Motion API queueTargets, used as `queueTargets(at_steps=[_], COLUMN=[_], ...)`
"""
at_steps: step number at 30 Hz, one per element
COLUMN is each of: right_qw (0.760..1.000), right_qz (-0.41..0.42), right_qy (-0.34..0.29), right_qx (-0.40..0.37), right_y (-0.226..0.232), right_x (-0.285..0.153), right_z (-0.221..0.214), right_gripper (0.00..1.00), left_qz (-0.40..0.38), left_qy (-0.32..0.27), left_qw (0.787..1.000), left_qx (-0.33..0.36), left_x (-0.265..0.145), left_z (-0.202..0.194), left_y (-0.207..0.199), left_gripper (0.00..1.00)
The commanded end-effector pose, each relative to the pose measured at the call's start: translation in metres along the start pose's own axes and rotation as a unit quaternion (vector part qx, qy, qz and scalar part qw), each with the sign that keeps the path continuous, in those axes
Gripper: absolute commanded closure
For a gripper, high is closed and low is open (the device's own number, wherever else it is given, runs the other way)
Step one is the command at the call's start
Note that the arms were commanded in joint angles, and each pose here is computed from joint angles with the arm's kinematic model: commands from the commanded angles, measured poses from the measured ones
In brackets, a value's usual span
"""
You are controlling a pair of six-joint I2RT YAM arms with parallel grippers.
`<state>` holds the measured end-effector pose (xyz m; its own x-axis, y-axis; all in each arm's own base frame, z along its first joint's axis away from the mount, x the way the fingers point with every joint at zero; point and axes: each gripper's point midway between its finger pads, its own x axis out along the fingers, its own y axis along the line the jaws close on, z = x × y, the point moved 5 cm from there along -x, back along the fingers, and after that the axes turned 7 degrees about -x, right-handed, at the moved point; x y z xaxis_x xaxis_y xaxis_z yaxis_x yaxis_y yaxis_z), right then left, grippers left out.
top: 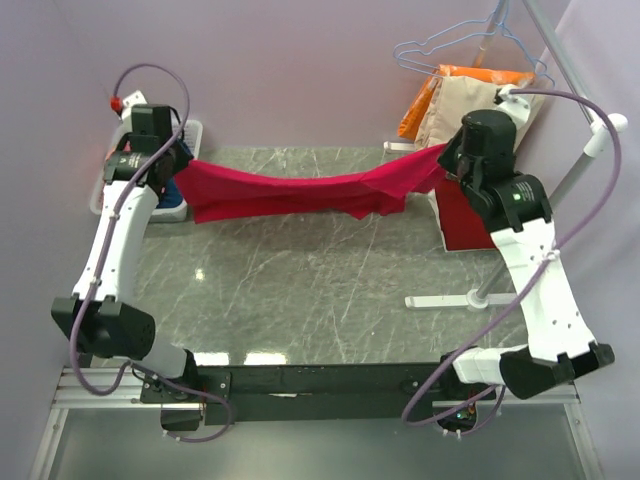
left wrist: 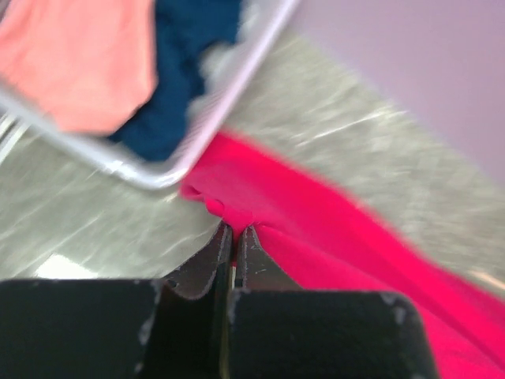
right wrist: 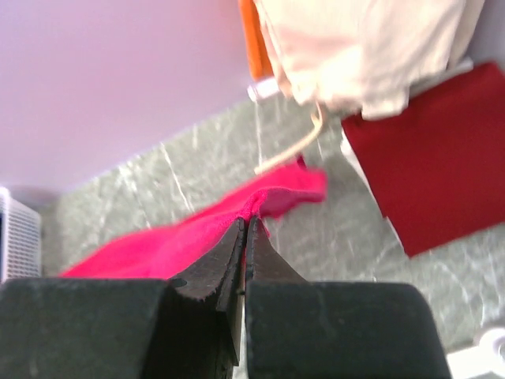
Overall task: Fold and stack the t-shirts
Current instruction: Flatten the tshirt out
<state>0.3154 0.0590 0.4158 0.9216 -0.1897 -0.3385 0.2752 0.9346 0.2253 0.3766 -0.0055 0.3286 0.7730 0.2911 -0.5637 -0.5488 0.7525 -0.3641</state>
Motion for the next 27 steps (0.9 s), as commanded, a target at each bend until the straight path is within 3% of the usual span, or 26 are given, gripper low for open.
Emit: queueTargets(at_steps=[1,13,23,27], right_qw=[0.995,0.964,0.923,0.911], right_qz=[0.036,0.124,0.201,0.225], right_qy=[-0.093,-0.232,-0.322,-0.339], right_qx=[0.017,0.043,0.059,0.064], right_y=[-0.001,-0.025,-0.056,-0.053], right_x=[-0.036,-0.141,-0.228,-0.239], right_z=[0.048,0.108,0.116,0.121], right_gripper=[1.0,1.0,1.0,1.0], left_qz=[-0.154,-0.296,-0.335,-0.344], left_qy=[-0.09,-0.155,-0.239,-0.259], left_qw=[0.984,0.942,0.911,0.902], left_qx=[-0.026,-0.022,-0.018,-0.031], left_x=[-0.068,-0.179,-0.285,-0.303], left_z=[0.062,0.104,0.108,0.107], left_y=[-0.039,-0.049,0.004,0.015], left_gripper=[0.99,0.99,0.99,0.99])
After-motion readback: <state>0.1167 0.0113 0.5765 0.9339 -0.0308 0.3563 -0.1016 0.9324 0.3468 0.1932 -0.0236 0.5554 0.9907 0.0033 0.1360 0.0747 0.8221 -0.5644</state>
